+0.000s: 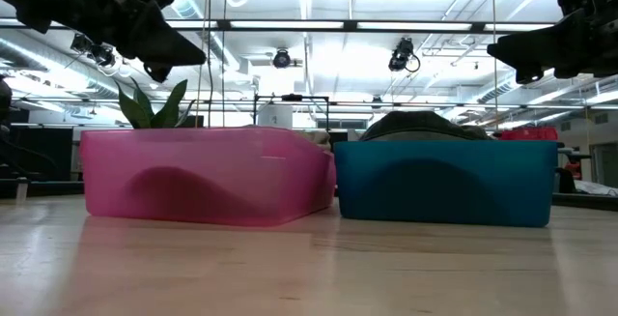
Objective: Pick & Place hat
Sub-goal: Return to Home Position
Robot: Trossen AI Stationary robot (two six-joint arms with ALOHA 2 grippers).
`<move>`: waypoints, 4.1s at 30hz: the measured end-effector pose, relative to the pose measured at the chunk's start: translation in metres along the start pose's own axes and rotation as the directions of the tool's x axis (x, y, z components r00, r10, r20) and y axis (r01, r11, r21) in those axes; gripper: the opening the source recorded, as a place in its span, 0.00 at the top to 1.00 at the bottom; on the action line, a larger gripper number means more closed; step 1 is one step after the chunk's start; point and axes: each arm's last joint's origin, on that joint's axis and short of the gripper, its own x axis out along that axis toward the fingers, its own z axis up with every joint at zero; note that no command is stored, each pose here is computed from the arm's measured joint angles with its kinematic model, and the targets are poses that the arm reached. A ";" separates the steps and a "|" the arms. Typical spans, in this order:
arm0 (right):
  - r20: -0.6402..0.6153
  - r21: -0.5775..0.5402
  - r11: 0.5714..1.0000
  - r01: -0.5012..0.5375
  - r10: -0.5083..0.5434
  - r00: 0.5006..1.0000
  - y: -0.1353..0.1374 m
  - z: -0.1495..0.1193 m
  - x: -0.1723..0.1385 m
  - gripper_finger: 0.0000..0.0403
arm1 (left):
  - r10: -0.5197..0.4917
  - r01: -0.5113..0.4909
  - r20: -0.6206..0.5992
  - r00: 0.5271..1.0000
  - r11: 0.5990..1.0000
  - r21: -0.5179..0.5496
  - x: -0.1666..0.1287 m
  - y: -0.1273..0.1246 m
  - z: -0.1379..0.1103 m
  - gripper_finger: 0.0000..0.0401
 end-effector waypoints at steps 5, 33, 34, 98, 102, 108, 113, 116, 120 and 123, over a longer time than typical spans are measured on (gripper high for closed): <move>0.000 0.000 1.000 0.000 0.000 1.000 0.000 0.000 0.000 0.69 | -0.005 0.005 0.036 0.999 1.000 0.010 -0.014 0.001 0.004 0.90; 0.000 0.000 1.000 0.000 0.000 1.000 0.000 0.000 0.000 0.69 | -0.062 0.038 0.456 0.888 0.997 0.061 -0.056 0.017 -0.051 0.90; 0.001 0.000 1.000 0.000 0.000 1.000 0.000 0.000 0.000 0.69 | -0.064 0.037 0.455 0.888 0.997 0.069 -0.056 0.016 -0.051 0.90; -0.001 0.000 1.000 0.000 0.000 1.000 0.000 0.000 0.000 0.69 | -0.077 0.008 0.327 0.942 0.978 0.209 -0.050 0.017 -0.063 0.90; -0.001 0.000 1.000 0.000 0.000 1.000 0.000 0.000 0.000 0.69 | -0.077 0.008 0.327 0.942 0.978 0.209 -0.050 0.017 -0.063 0.90; -0.002 0.000 1.000 0.000 0.000 1.000 0.000 0.000 0.000 0.69 | -0.077 0.008 0.327 0.942 0.978 0.209 -0.050 0.017 -0.063 0.90; -0.002 0.000 1.000 0.000 0.000 1.000 0.000 0.000 0.000 0.69 | -0.077 0.008 0.327 0.942 0.978 0.209 -0.050 0.017 -0.063 0.90; -0.002 0.000 1.000 0.000 0.000 1.000 0.000 0.000 0.000 0.69 | -0.077 0.008 0.327 0.942 0.978 0.209 -0.050 0.017 -0.063 0.90; -0.002 0.000 1.000 0.000 0.000 1.000 0.000 0.000 0.000 0.69 | -0.077 0.008 0.327 0.942 0.978 0.209 -0.050 0.017 -0.063 0.90; -0.002 -0.001 1.000 0.000 0.000 1.000 0.000 0.000 0.000 0.69 | -0.077 0.008 0.327 0.942 0.978 0.209 -0.050 0.017 -0.063 0.90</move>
